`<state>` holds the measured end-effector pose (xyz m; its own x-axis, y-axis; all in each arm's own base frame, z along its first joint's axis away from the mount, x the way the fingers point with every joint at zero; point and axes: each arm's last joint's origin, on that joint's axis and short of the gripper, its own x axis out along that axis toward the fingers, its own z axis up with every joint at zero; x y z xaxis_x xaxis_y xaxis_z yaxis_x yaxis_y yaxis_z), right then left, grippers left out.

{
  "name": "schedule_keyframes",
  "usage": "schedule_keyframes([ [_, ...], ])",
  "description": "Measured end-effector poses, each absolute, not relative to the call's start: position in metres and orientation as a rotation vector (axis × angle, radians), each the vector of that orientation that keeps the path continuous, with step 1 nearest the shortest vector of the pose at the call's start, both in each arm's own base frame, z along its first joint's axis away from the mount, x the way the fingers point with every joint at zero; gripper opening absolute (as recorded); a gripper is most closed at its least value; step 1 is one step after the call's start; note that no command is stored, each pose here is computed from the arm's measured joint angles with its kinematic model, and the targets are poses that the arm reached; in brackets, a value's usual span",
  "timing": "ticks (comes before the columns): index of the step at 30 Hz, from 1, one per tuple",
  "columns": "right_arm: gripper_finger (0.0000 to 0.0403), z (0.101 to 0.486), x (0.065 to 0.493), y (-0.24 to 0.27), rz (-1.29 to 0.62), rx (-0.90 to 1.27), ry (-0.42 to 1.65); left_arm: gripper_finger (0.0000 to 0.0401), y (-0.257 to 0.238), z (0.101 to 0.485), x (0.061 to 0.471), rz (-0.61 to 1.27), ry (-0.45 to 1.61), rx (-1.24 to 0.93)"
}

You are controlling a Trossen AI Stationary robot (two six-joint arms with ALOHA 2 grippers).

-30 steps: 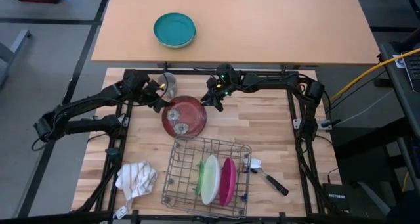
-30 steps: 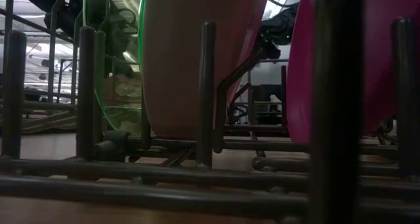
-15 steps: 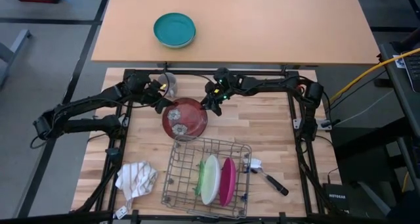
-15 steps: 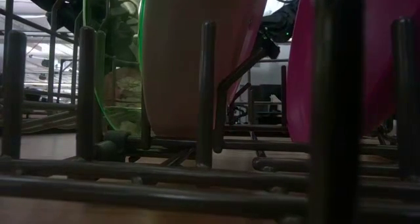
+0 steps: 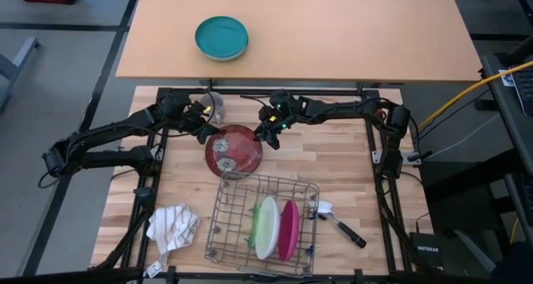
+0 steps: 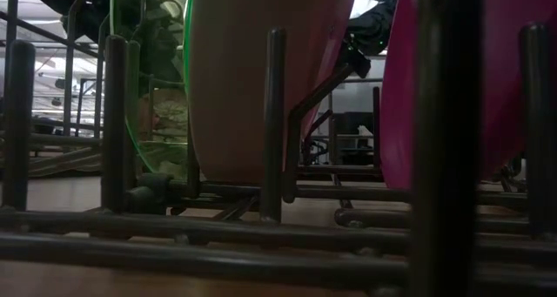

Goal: Sort dishes
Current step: Put the red plate into the dish rack

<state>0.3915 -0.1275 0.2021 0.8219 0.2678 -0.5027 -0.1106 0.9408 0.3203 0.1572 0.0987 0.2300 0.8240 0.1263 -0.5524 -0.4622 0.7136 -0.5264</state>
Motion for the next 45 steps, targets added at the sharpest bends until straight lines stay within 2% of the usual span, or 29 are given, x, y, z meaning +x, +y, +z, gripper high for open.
schedule_keyframes([
  [15, 0.0154, 0.198, 0.390, -0.125, 0.154, 0.348, 0.630, 0.0000, 0.090, 0.230, 0.163, 0.309, 0.529, -0.631],
  [20, 0.0154, 0.197, 0.392, -0.122, 0.100, 0.317, 0.639, 0.0000, 0.091, 0.236, 0.167, 0.294, 0.462, -0.599],
  [27, 0.0154, 0.198, 0.393, -0.117, 0.119, 0.309, 0.634, 0.0000, 0.092, 0.243, 0.170, 0.280, 0.396, -0.571],
  [39, 0.0154, 0.209, 0.400, -0.118, 0.182, 0.220, 0.497, 0.0000, 0.089, 0.245, 0.174, 0.252, 0.373, -0.554],
  [45, 0.0154, 0.208, 0.402, -0.116, 0.152, 0.202, 0.491, 0.0000, 0.088, 0.245, 0.174, 0.253, 0.380, -0.558],
])
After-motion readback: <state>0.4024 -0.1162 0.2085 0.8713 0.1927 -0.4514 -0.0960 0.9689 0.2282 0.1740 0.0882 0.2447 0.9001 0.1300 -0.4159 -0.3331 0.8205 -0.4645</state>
